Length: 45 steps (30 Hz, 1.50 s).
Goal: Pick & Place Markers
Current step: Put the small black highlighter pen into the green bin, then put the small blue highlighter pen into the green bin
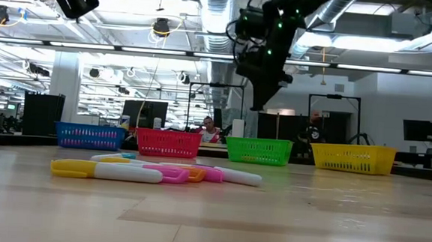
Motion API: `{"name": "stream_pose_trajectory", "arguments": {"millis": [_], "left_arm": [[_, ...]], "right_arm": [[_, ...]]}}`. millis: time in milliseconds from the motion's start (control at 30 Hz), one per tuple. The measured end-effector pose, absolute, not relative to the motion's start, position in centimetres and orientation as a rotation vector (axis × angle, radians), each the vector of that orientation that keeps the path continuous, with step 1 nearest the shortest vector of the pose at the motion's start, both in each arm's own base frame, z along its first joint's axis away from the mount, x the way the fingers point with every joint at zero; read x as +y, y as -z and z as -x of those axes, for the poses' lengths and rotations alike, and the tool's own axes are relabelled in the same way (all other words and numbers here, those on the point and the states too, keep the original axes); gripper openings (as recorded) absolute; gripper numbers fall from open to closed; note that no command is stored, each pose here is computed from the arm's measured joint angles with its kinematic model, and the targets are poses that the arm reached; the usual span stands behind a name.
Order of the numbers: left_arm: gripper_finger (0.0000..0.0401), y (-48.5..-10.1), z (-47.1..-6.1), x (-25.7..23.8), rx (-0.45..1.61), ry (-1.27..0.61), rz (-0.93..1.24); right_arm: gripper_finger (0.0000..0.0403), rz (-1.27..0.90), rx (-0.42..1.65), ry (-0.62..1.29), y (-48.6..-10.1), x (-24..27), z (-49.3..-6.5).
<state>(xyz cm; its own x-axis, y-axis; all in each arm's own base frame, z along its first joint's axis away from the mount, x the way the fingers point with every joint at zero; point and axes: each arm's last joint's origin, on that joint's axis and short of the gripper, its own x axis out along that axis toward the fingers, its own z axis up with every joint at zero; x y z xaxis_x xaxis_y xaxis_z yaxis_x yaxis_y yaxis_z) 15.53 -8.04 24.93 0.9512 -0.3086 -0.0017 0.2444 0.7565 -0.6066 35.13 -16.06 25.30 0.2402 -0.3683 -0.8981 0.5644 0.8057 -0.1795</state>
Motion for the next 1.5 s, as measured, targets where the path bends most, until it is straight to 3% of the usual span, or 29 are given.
{"name": "stream_pose_trajectory", "arguments": {"millis": [467, 833, 1033, 1233, 1367, 1500], "left_arm": [[0.0154, -24.9, -15.4, -8.3, 0.108, 0.312, 0.653], [0.0154, -24.5, -16.0, -7.7, 0.025, -0.005, 0.546], [0.0154, -22.6, -17.3, -8.8, 0.155, 0.075, 0.620], [0.0154, -20.2, -19.0, -8.7, 0.219, -0.093, 0.768], [0.0154, -18.8, -19.7, -8.7, 0.246, -0.182, 1.073], [0.0154, -18.7, -20.4, -9.6, 0.281, -0.149, 1.146]], "right_arm": [[0.0062, -0.210, 1.237, 0.608, -21.9, -17.4, -33.5], [0.0063, -0.202, 1.245, 0.563, -21.6, -16.1, -33.9], [0.0063, -0.170, 0.971, 0.538, -26.4, -11.5, -35.3], [0.0063, -0.056, 0.601, 0.528, -32.3, -6.4, -35.9], [0.0063, -0.015, 0.529, 0.469, -33.5, -4.2, -35.9], [0.0063, 0.020, 0.550, 0.433, -33.8, -3.1, -35.5]]}}
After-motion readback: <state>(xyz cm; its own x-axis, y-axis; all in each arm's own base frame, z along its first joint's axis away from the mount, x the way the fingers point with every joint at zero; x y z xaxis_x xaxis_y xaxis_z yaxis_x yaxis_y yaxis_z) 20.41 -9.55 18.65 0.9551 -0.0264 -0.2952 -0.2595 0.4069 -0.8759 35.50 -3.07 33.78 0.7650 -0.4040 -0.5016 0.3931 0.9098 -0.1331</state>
